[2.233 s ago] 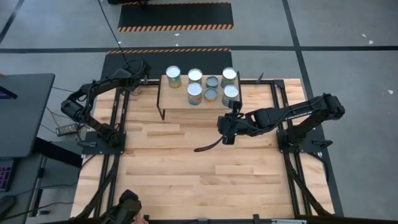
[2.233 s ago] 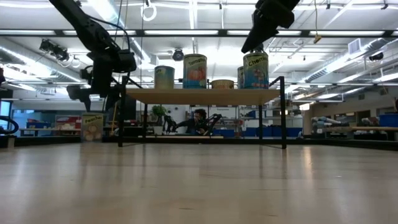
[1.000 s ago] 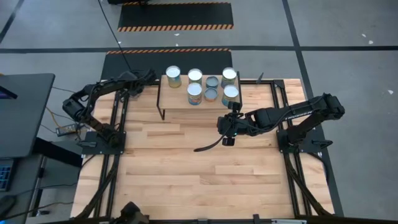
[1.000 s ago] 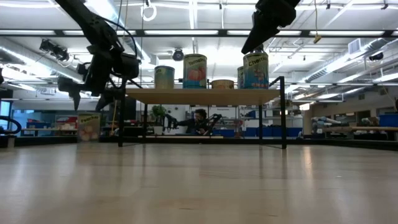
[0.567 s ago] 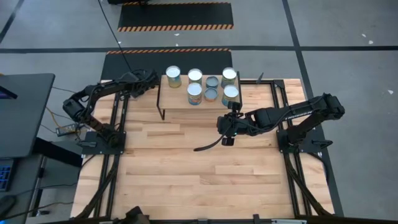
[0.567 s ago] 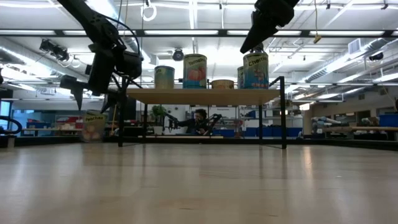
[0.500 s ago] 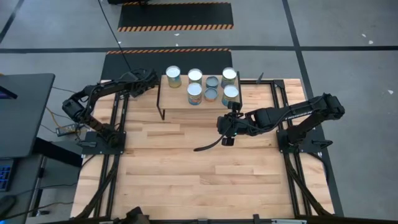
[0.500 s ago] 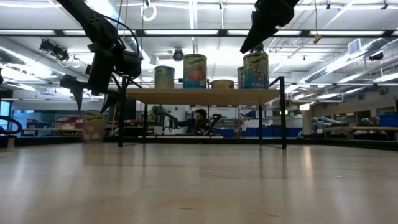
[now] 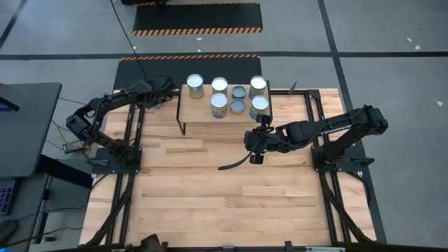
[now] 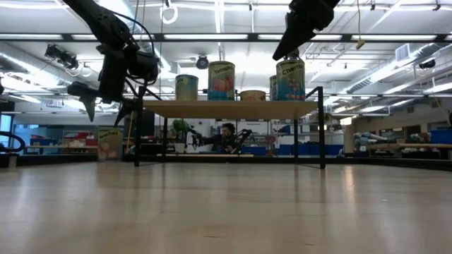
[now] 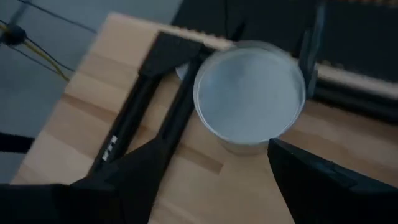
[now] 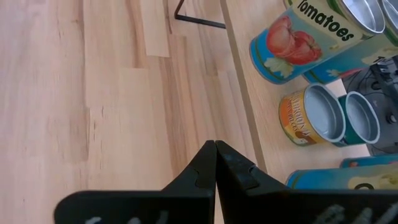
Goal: Pick and place cans onto a shelf
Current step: Put the big blue canned peaches on the shelf aligned with the other big yellow canned carrots
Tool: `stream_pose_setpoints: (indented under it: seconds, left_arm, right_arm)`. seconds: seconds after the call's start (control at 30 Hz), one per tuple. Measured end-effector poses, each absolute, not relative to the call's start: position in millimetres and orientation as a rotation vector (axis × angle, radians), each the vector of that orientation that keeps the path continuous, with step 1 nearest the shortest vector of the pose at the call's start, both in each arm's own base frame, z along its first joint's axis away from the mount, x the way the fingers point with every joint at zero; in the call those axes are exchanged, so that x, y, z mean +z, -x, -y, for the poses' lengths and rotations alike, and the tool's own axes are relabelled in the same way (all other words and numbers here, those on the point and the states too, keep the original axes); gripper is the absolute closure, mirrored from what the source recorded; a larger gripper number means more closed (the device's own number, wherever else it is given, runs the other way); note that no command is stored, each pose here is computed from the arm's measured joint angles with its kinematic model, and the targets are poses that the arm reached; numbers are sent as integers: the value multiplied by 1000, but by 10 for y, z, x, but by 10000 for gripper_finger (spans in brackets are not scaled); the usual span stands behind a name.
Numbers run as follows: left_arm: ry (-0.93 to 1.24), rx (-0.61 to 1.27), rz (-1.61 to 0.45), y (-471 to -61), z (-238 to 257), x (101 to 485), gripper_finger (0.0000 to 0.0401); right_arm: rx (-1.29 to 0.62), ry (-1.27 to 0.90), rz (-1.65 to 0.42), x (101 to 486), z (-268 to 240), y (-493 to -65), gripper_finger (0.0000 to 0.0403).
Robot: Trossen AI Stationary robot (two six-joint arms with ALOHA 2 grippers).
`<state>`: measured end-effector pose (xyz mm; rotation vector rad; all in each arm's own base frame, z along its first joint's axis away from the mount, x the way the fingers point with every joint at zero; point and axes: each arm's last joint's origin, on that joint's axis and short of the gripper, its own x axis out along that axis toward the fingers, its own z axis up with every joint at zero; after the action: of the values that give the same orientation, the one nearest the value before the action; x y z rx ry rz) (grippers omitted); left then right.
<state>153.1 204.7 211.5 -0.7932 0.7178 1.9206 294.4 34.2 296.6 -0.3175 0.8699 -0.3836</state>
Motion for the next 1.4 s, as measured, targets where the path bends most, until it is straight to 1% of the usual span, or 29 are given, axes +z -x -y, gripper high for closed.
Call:
stream_pose_setpoints:
  seconds: [0.2, 0.3, 0.37, 0.53, 0.57, 0.63, 0.7, 0.77, 1.0, 1.1, 1.2, 1.4]
  left_arm:
    - [883, 1830, -737, -1489, -2135, 2105, 92]
    - [866, 1805, -726, -1510, -2157, 2112, 99]
    - [871, 1796, -704, -1526, -2167, 2116, 125]
    - [879, 1781, -696, -1537, -2173, 2118, 225]
    - [887, 1758, -711, -1539, -2174, 2115, 239]
    - [909, 1723, -734, -1527, -2182, 2110, 249]
    - [917, 1696, -756, -1515, -2191, 2107, 242]
    - [922, 1682, -770, -1502, -2197, 2104, 220]
    - [964, 1671, -776, -1492, -2188, 2096, 103]
    - [994, 1695, -766, -1473, -2183, 2092, 68]
    - [1020, 1780, -684, -1460, -2191, 2097, 50]
    - [978, 1854, -601, -1486, -2196, 2107, 47]
  right_arm:
    - [-385, 307, -868, 2965, -343, -2945, 393]
    - [-365, 297, -871, 2963, -348, -2946, 393]
    - [-363, 295, -872, 2963, -349, -2946, 393]
    - [-362, 296, -872, 2962, -350, -2946, 393]
    - [-362, 296, -872, 2962, -350, -2946, 393]
    - [-362, 296, -872, 2962, -349, -2946, 393]
    - [-362, 297, -872, 2962, -349, -2946, 393]
    - [-361, 297, -872, 2963, -349, -2946, 393]
    - [-353, 291, -868, 2965, -352, -2951, 393]
    - [-344, 286, -868, 2964, -355, -2952, 393]
    - [-345, 285, -868, 2963, -355, -2953, 393]
    - [-345, 285, -868, 2962, -355, -2955, 393]
